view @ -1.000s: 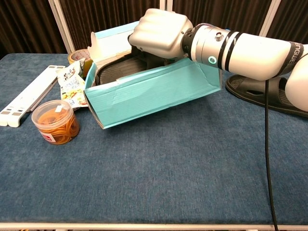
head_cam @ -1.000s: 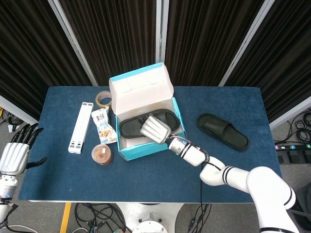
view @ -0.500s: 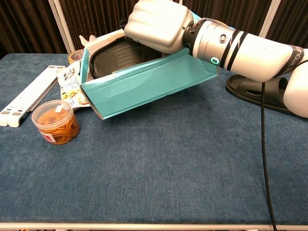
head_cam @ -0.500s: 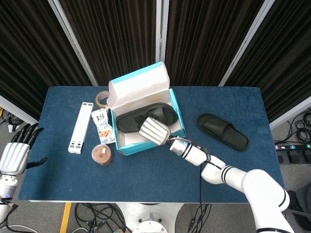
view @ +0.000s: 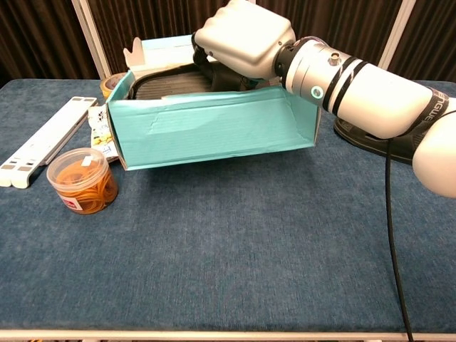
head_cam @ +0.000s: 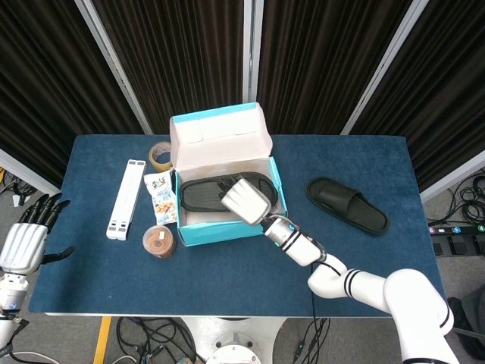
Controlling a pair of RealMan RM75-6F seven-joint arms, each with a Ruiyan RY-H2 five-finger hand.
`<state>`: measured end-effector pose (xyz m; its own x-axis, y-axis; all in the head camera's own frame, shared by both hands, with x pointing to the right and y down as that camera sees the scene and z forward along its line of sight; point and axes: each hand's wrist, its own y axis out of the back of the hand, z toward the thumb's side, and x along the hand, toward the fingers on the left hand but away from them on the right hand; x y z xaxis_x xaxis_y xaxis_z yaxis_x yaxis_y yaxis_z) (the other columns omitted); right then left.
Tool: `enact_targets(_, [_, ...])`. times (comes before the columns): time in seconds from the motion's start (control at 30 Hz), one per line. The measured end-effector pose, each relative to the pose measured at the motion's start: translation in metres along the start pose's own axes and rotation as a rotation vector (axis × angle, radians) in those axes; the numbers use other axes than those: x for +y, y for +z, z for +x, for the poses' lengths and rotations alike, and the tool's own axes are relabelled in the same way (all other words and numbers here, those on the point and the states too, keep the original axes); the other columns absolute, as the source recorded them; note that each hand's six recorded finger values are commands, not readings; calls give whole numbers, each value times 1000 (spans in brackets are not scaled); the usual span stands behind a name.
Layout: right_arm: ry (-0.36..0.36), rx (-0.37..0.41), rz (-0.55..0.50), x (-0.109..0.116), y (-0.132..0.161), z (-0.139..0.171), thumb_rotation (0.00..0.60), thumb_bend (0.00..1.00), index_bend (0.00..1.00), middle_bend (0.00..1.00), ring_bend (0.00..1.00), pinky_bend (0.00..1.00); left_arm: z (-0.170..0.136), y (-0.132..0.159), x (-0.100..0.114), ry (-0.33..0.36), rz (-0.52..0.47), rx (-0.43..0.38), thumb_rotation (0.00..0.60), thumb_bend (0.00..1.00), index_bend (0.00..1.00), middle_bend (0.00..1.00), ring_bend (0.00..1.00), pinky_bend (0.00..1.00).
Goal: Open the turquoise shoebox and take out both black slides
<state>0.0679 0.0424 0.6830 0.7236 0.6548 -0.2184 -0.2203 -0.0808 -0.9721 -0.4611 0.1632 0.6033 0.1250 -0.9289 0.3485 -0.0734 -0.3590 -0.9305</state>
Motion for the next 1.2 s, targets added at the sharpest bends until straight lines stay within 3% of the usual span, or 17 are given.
enact_targets(0.3, [65, -89, -190, -10, -7, 1, 600, 332, 686, 608, 548, 675, 0, 0, -1, -5, -2, 3, 600, 100, 125, 53, 0, 176])
enact_targets(0.77, [12, -178, -532, -23, -10, 4, 600, 350, 686, 611, 552, 676, 0, 0, -3, -11, -9, 2, 600, 100, 125, 53, 0, 176])
enact_targets(1.2, [173, -251, -682, -47, -15, 13, 600, 358, 701, 624, 571, 692, 0, -1, -5, -16, -10, 6, 600, 99, 125, 53, 0, 176])
